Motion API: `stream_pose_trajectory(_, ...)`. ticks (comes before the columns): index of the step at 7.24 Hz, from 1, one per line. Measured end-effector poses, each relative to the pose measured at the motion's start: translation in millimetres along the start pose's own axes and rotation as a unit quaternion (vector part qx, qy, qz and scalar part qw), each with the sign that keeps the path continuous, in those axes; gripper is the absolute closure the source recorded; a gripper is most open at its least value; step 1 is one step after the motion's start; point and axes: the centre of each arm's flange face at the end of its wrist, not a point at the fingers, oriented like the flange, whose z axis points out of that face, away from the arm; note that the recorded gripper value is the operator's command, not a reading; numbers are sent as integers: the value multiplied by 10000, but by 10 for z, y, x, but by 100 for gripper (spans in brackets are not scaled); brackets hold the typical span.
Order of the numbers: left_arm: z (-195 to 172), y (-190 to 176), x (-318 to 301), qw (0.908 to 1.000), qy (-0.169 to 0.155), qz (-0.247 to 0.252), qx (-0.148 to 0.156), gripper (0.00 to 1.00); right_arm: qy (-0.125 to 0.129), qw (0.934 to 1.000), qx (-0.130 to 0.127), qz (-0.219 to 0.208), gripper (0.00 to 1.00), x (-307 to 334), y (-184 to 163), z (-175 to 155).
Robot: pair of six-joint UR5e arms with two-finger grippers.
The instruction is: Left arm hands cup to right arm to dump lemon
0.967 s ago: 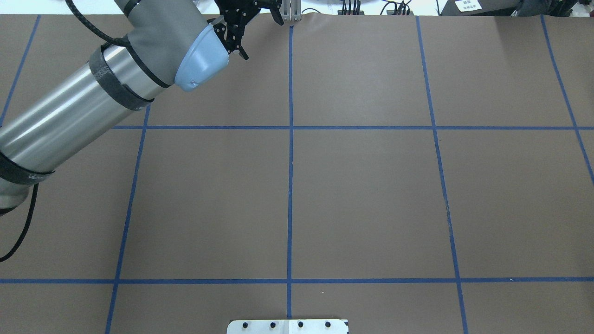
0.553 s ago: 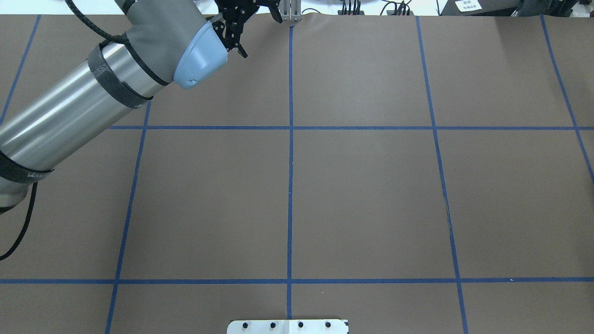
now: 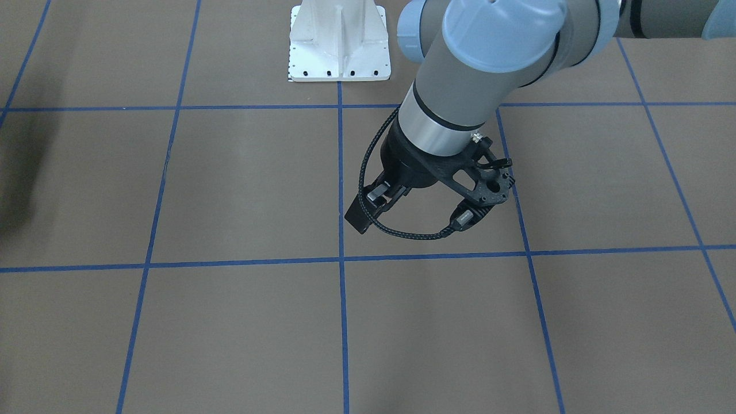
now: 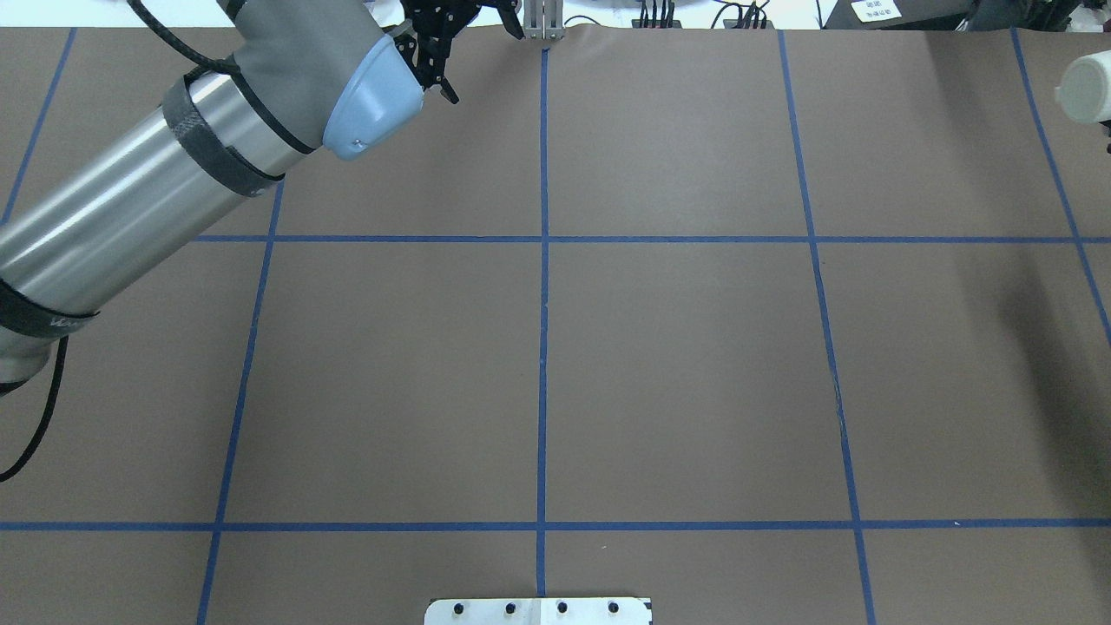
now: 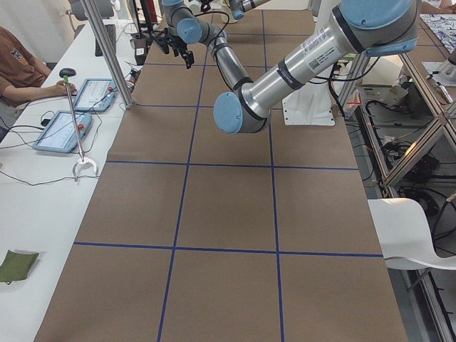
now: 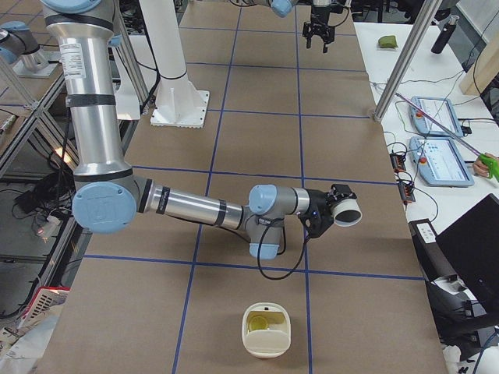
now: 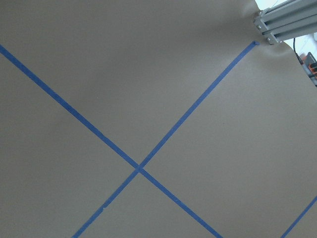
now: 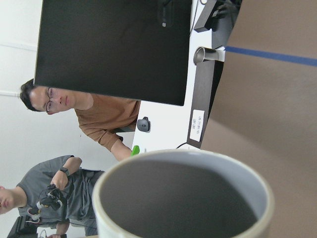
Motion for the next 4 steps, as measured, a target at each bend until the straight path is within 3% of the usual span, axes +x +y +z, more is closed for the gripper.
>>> stream_pose_trajectory(1,17,-1,3,10000,-13,-5,-2,0,91,9978,38,-657,85,-76,294,255)
stream_pose_trajectory(2,30,1,6,10000,-20,-4,-4,0,211,9870,102,-1592,85,-56,540,426)
stream_pose_trajectory(3,38,8,9,10000,-21,2,-9,0,297,9720,131,-2328,85,-74,750,541)
stream_pose_trajectory(4,36,23,25,10000,-17,10,-16,0,324,9595,152,-2793,86,-152,1018,660)
